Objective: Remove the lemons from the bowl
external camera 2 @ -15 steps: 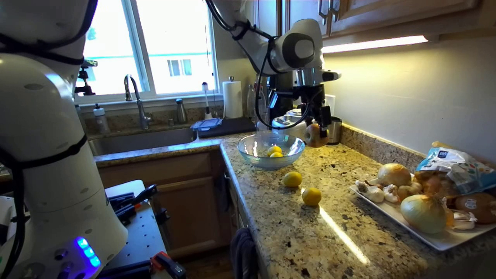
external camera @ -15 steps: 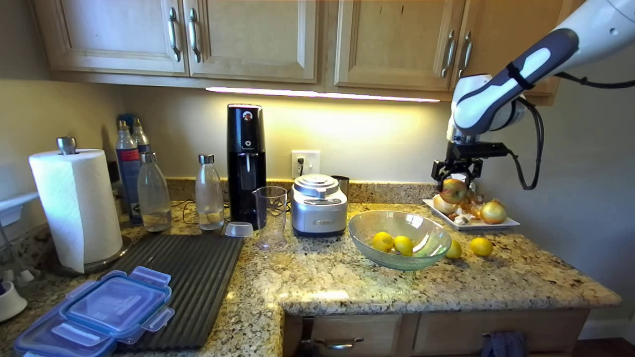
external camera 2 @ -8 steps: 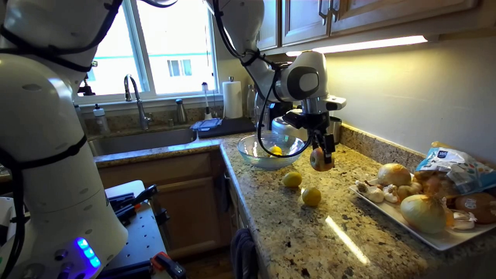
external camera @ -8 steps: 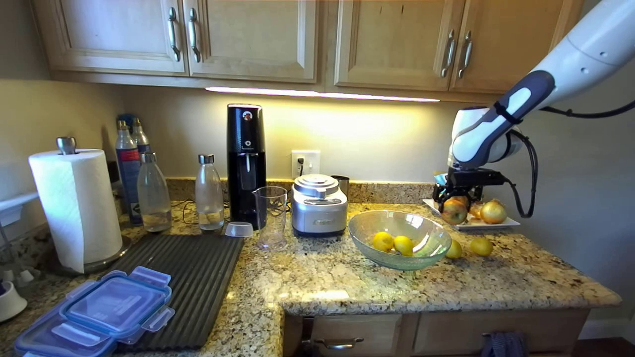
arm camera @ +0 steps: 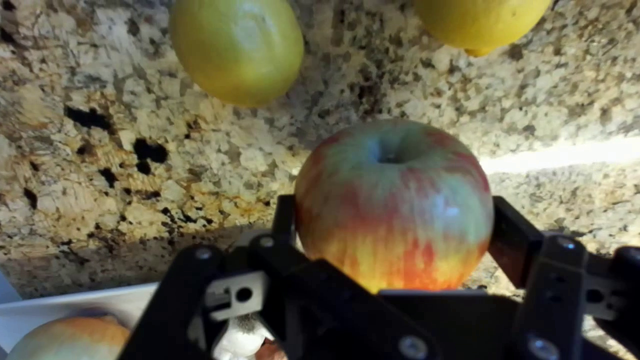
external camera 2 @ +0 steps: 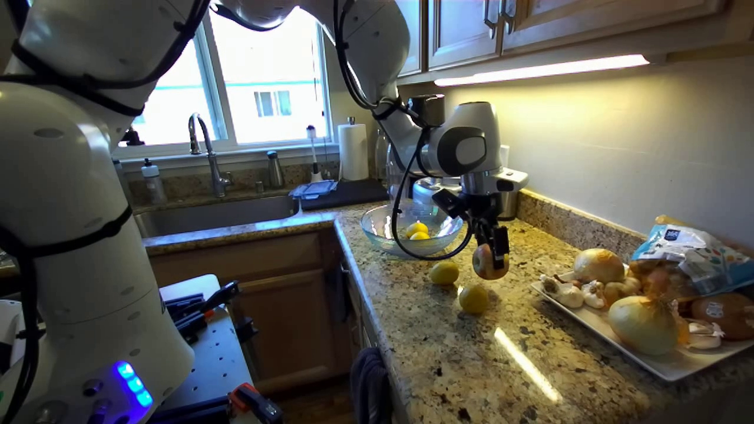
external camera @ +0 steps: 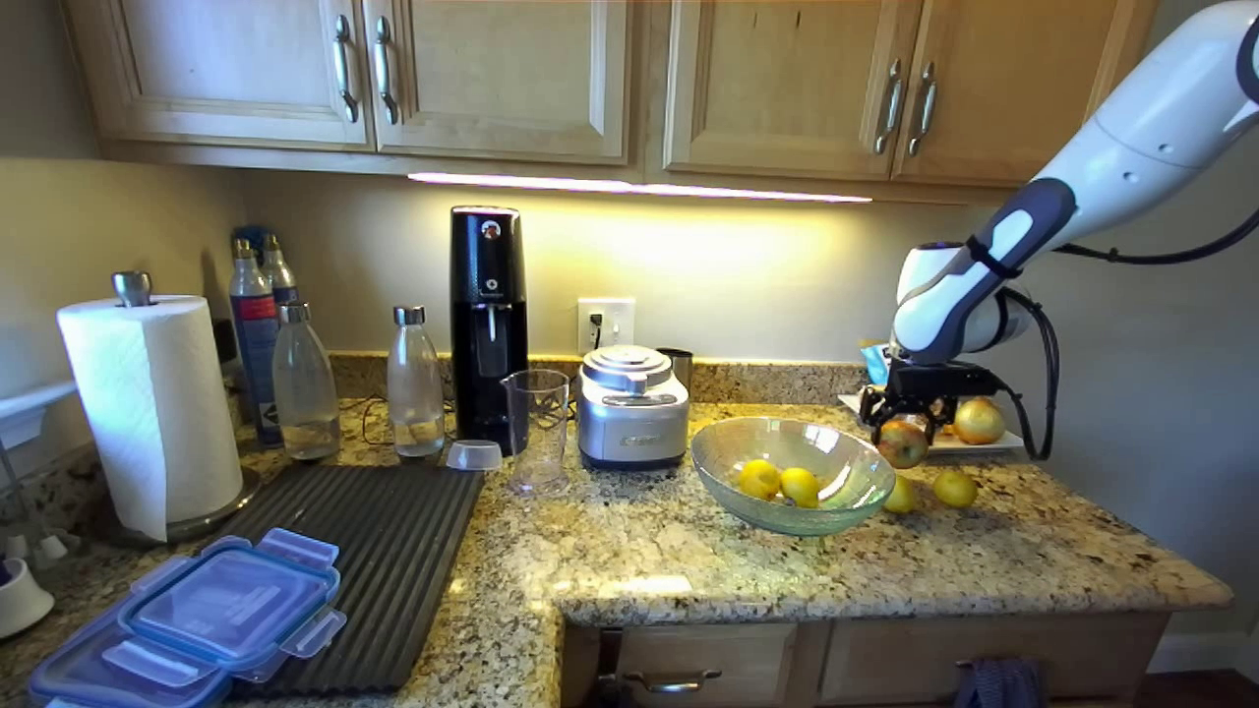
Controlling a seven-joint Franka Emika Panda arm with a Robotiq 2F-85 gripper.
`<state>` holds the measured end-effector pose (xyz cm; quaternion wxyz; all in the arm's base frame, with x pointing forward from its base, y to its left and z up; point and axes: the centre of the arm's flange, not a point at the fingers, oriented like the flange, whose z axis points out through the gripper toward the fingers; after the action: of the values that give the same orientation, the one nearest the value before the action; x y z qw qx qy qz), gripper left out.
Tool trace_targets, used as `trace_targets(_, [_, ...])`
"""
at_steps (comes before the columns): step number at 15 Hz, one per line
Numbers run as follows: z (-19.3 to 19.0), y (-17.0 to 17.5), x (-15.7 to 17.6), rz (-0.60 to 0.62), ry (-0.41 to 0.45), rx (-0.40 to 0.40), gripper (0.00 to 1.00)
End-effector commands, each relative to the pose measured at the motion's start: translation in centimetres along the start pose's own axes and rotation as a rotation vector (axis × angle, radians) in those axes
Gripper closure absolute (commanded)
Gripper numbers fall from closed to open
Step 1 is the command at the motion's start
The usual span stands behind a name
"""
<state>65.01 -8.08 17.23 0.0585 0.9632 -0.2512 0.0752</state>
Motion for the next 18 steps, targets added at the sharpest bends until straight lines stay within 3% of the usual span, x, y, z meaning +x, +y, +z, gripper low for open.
trace_targets(1, [0.9, 0.3, 0.2, 0.036, 0.01, 0.011, 0.34])
trace_targets(8, [1.9, 0.2, -0.2, 0.039, -0.01, -0.003, 0.34])
trace_targets(9, [1.5, 0.2, -0.4, 0.033, -0.008, -0.007, 0.02])
trace_targets(12, [-1.2, 0.3, -1.1, 0.019, -0.014, -0.008, 0.0])
trace_targets(18, [-9.6, -1.1, -2.5, -0.037, 0.059, 0.041, 0.0])
